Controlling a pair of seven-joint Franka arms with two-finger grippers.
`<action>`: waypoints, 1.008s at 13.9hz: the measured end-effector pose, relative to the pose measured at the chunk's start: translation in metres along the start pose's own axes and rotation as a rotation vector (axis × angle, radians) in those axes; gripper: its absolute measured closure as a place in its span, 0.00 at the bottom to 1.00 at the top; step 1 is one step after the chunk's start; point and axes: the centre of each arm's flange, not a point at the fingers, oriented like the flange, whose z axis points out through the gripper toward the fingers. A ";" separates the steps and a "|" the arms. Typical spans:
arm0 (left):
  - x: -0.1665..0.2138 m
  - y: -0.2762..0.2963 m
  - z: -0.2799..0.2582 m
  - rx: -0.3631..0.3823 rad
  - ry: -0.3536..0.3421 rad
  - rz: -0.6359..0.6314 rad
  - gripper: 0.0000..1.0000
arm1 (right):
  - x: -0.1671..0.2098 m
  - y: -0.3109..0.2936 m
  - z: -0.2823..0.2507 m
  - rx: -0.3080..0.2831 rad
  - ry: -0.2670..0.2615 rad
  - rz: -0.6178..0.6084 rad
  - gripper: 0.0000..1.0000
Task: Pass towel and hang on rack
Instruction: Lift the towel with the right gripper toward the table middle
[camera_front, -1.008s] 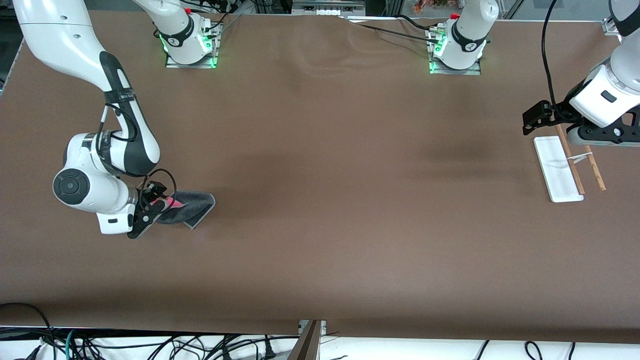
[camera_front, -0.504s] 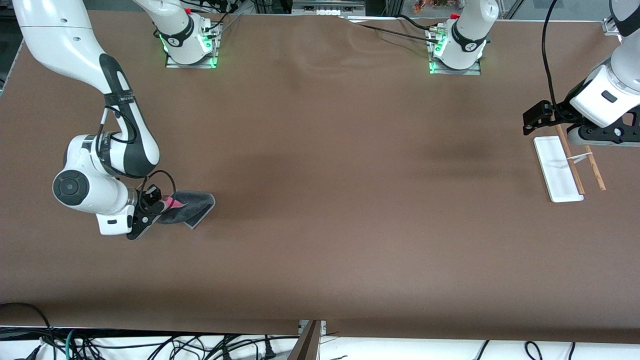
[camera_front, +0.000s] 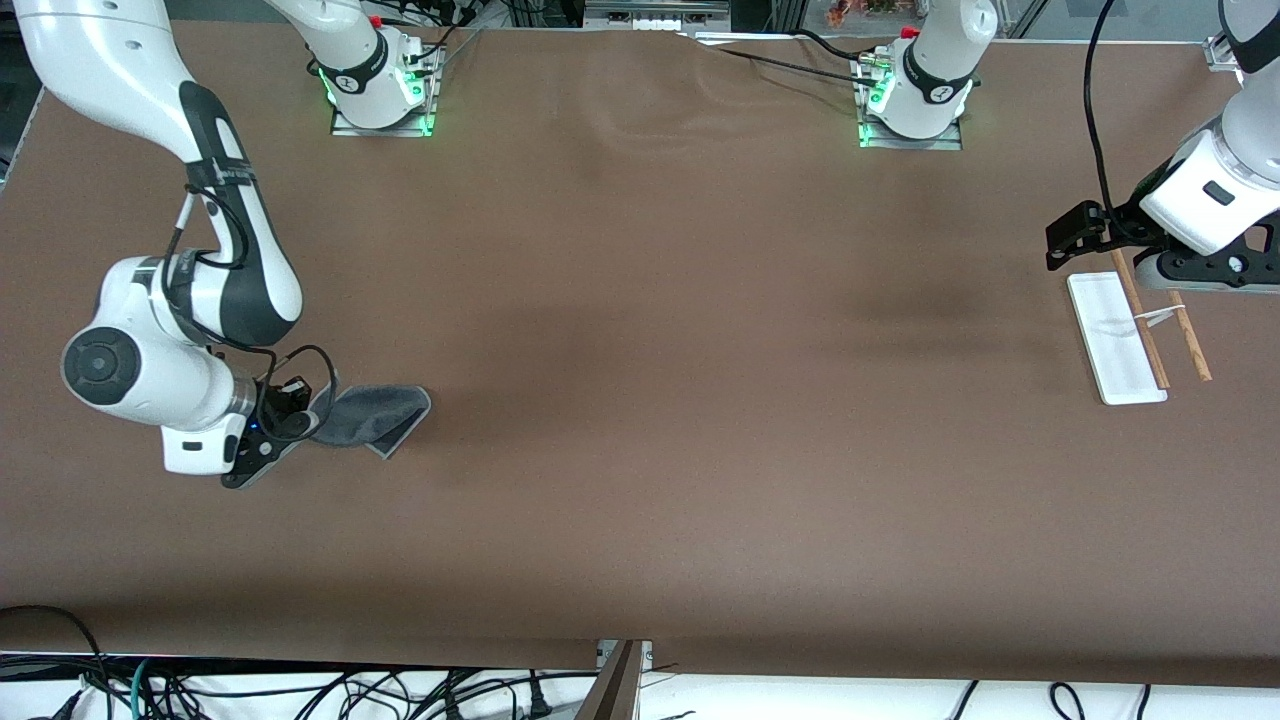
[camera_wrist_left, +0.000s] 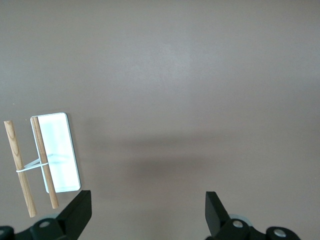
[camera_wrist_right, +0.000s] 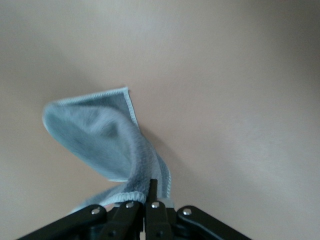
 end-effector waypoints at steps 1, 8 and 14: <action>0.000 0.000 0.000 0.000 0.000 0.000 0.00 | 0.008 -0.003 -0.023 0.001 0.015 0.032 0.98; 0.001 0.000 0.001 0.000 0.001 0.000 0.00 | 0.077 -0.078 -0.131 0.045 0.156 0.392 0.98; 0.031 -0.007 0.067 0.000 -0.108 -0.012 0.00 | 0.152 -0.220 -0.163 0.120 0.264 0.772 0.98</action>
